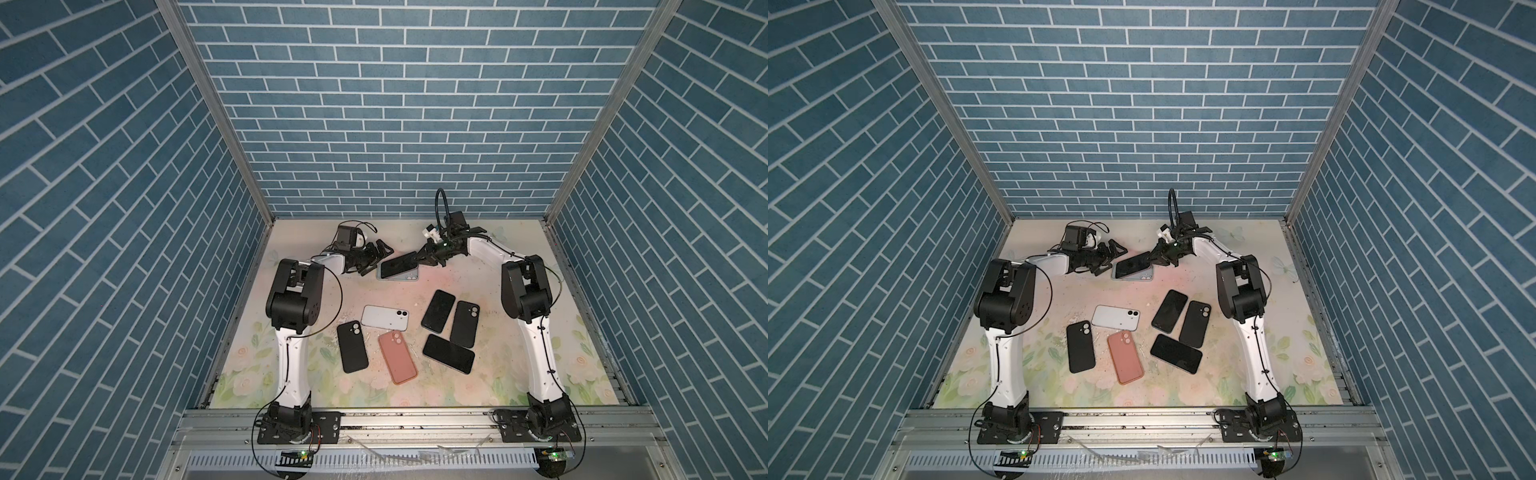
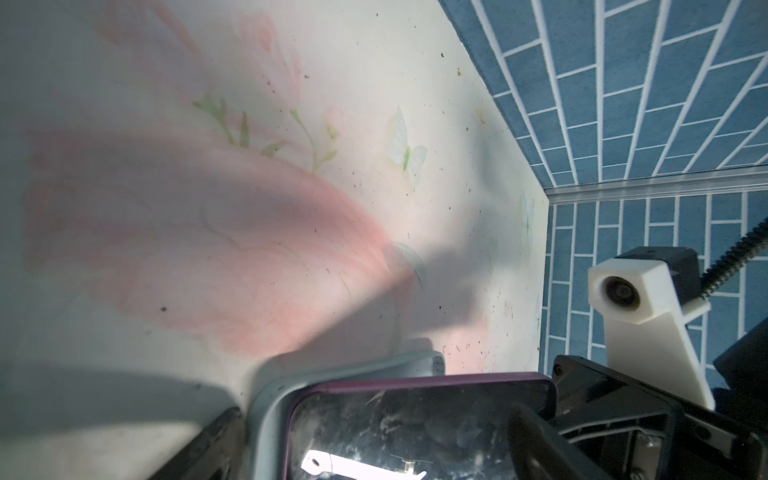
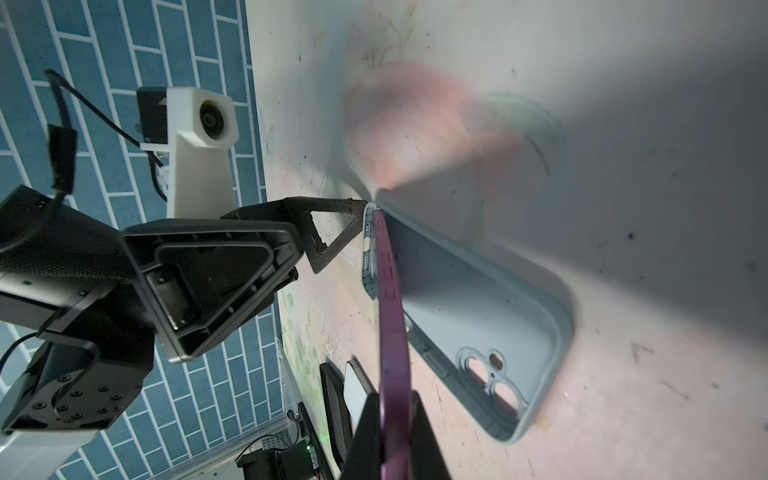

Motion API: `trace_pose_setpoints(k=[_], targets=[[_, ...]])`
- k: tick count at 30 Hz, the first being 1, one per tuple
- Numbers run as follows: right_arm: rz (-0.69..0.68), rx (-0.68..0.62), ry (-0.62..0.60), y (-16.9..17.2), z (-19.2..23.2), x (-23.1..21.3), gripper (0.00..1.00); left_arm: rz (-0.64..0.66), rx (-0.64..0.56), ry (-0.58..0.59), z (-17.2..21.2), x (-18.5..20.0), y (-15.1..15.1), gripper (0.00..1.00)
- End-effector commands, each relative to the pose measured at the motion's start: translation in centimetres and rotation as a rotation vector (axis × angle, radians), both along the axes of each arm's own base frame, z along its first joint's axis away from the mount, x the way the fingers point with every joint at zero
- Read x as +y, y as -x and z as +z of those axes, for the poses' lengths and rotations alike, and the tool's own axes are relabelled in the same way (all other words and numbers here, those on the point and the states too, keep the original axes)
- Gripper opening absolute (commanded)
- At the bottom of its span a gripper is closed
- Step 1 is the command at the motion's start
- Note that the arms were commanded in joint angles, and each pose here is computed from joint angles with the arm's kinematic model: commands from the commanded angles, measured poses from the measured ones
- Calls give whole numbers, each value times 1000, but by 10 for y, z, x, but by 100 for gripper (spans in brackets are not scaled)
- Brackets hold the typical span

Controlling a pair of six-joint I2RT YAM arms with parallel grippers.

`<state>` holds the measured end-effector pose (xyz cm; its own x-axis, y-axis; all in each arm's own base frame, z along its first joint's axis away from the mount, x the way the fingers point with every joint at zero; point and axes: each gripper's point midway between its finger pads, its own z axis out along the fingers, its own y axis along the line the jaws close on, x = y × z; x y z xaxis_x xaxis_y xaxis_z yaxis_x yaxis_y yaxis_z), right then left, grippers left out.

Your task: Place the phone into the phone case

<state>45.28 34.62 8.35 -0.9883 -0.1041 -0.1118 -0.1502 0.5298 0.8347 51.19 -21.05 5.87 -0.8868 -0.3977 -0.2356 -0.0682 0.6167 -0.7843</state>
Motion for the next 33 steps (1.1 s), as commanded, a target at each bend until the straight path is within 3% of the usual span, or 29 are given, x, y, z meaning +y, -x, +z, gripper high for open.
trace_pose_setpoints(k=[1,8,19,33], targets=[[-7,113,111,19,-58,-7,0,1,119,-36,-40,-4,17,99],[-45,146,160,25,-82,-15,0,8,131,-49,-38,-5,21,100],[-238,157,188,25,-95,-29,0,110,186,-76,-42,1,46,100],[-209,167,234,43,-110,-26,0,98,204,-85,-42,-15,76,99]])
